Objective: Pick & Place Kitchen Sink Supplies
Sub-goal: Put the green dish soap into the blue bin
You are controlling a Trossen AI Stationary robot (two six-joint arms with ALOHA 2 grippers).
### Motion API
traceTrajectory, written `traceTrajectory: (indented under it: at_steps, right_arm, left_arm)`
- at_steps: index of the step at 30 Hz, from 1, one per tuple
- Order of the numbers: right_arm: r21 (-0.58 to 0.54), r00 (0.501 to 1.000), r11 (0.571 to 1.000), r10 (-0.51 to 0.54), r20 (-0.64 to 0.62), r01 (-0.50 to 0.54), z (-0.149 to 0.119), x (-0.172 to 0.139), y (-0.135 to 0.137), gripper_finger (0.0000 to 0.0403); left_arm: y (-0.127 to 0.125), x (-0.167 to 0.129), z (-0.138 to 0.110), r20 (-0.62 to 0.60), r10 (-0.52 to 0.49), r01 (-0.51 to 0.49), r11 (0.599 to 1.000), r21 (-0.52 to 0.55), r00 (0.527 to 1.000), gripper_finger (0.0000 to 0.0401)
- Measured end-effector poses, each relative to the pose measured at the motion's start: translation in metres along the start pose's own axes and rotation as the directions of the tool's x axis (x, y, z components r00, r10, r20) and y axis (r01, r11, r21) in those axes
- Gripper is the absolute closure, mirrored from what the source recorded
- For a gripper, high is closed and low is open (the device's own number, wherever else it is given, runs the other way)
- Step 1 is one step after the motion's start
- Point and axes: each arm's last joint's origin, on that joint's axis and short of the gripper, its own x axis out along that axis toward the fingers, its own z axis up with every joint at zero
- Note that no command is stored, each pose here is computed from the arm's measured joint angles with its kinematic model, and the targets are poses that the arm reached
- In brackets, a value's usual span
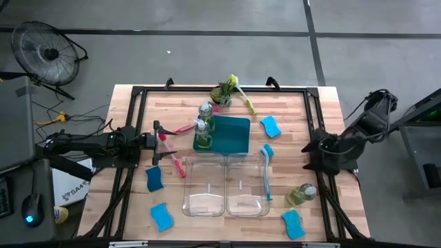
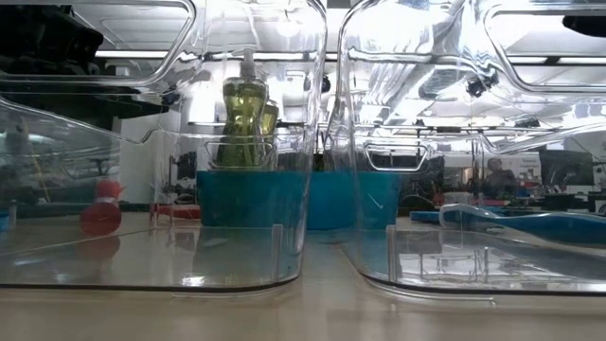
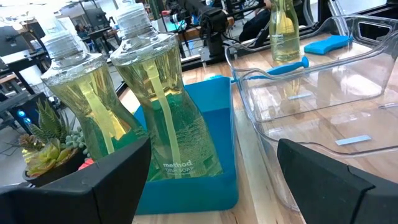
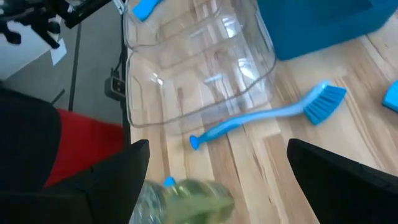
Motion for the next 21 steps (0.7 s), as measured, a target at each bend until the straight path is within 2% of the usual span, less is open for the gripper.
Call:
traceTrajectory:
  at_steps: [9,14,21]
  right_arm:
    - [-0.056,0.997,0.998,0.002,-0.071,-0.006,-0.011,-0.019,-0.024,0.0027]
    - [-0.099,0.985,0.994,0.026,-0.171,-0.043,-0.016,-0.019,-0.025,0.0027]
    - [-0.062,0.965,0.992,0.092,-0.245,-0.110,-0.023,-0.012,-0.022,0.0027]
  left_arm:
    - [0.000,0.000,0.000,0.000,0.000,0.000,1.000,0.000,1.000,0.0057]
    - [0.000,0.000,0.000,0.000,0.000,0.000,1.000,0.000,1.000,0.0057]
    - [0.000,0.000,0.000,0.000,0.000,0.000,1.000,0.000,1.000,0.0057]
